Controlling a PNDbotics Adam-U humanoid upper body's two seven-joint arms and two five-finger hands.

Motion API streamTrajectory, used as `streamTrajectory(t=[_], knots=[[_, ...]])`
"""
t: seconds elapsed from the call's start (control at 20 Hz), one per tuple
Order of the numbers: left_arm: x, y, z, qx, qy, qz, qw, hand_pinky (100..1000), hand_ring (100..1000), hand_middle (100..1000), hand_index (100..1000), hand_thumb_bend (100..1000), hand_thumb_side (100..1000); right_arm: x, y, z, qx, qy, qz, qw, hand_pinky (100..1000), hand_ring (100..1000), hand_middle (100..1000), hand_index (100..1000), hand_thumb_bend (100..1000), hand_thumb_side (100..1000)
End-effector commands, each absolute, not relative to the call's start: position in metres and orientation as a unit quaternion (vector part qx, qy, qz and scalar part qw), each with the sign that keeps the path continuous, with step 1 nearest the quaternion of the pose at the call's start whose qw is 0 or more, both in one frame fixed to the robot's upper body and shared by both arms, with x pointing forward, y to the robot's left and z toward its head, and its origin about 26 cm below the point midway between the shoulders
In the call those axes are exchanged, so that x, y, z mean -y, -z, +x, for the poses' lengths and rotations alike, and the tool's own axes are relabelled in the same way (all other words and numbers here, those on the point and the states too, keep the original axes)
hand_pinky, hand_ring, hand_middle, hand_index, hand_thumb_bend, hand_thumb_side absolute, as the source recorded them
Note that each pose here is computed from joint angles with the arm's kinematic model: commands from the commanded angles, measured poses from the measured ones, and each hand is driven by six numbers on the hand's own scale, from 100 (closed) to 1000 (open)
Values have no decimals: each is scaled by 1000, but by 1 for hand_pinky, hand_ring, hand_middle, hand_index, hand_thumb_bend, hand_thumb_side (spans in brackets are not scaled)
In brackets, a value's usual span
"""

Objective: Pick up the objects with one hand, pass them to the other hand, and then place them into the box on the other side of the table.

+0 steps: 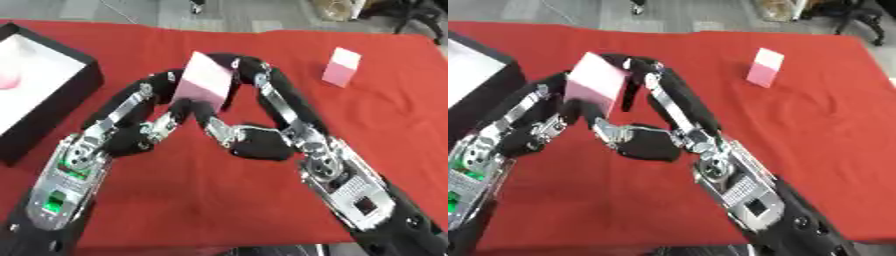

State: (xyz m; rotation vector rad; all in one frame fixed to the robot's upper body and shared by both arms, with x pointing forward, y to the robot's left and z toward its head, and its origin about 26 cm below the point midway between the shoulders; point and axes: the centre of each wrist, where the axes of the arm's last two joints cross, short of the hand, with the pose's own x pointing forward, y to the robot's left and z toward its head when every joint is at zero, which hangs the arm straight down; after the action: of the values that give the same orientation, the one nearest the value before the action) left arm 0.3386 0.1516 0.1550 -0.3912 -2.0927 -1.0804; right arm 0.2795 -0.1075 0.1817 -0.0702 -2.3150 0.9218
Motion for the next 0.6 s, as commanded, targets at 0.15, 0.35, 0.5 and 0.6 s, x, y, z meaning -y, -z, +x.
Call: streamTrajectory(t=[0.15,0.35,0.5,0.6], knots=[[-158,-159,341,818,415,-140,371,671,753,443,274,100,700,108,-191,277,888,-358,-12,289,795,490,810,916,352,631],[-159,-158,341,819,414,-138,372,670,753,444,272,100,700,110,-192,278,889,-358,-17,285,798,494,816,920,344,627],[-160,-157,342,820,412,-137,373,671,753,444,270,100,700,111,-192,279,890,-356,-24,282,800,497,819,922,341,620],[-160,-157,342,820,411,-136,374,673,753,444,270,100,700,113,-193,279,892,-353,-30,281,800,497,819,922,340,618]])
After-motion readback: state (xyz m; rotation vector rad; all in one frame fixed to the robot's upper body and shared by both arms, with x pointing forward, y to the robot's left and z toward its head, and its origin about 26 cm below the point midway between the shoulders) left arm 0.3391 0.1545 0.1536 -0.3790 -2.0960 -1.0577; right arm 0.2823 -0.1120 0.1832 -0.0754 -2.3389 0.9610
